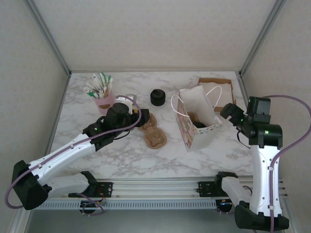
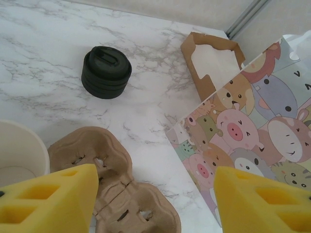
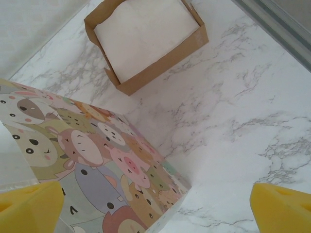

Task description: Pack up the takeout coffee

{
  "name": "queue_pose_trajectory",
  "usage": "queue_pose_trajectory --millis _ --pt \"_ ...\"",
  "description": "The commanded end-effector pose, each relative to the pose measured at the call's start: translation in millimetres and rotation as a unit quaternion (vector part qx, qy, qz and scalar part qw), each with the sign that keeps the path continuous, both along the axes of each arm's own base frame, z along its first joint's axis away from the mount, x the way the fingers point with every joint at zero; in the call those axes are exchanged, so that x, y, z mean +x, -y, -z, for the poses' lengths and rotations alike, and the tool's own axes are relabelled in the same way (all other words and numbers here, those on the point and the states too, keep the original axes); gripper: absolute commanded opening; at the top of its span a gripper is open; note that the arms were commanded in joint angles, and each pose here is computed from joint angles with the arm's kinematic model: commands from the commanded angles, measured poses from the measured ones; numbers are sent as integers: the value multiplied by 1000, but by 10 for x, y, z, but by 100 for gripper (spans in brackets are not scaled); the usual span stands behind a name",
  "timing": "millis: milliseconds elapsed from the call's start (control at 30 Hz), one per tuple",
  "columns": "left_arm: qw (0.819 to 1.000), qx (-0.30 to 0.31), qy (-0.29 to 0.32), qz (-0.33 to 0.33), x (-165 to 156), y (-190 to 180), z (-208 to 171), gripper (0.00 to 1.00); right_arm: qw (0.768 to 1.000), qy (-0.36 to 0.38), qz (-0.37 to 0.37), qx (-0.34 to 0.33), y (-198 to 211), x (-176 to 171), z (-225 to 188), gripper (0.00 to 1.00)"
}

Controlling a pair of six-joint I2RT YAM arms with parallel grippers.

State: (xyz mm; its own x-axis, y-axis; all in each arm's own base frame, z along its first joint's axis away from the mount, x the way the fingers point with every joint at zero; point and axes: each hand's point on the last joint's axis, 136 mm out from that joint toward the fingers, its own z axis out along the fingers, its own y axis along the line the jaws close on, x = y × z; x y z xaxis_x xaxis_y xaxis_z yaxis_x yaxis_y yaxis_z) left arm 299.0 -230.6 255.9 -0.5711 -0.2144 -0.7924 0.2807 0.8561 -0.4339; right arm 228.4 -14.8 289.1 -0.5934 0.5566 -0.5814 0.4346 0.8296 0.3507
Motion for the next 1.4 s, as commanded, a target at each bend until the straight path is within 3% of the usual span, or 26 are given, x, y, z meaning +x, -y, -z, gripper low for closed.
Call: queue_pose_trajectory --millis 0,533,900,1200,1367 --pt "999 -12 28 -19 55 -87 -236 63 1000 19 -6 -17 30 -28 -19 99" --pt "994 26 7 -109 290 -749 -316 58 1000 -12 5 7 123 62 243 92" --pt "965 102 -6 -243 544 -1618 -570 55 999 8 -10 49 79 138 338 80" --pt "959 93 -37 -266 1004 -2040 -615 43 994 69 -43 69 -50 248 2 80" --pt "954 97 -69 -275 1312 -2200 -540 36 993 72 -51 75 -80 256 11 80"
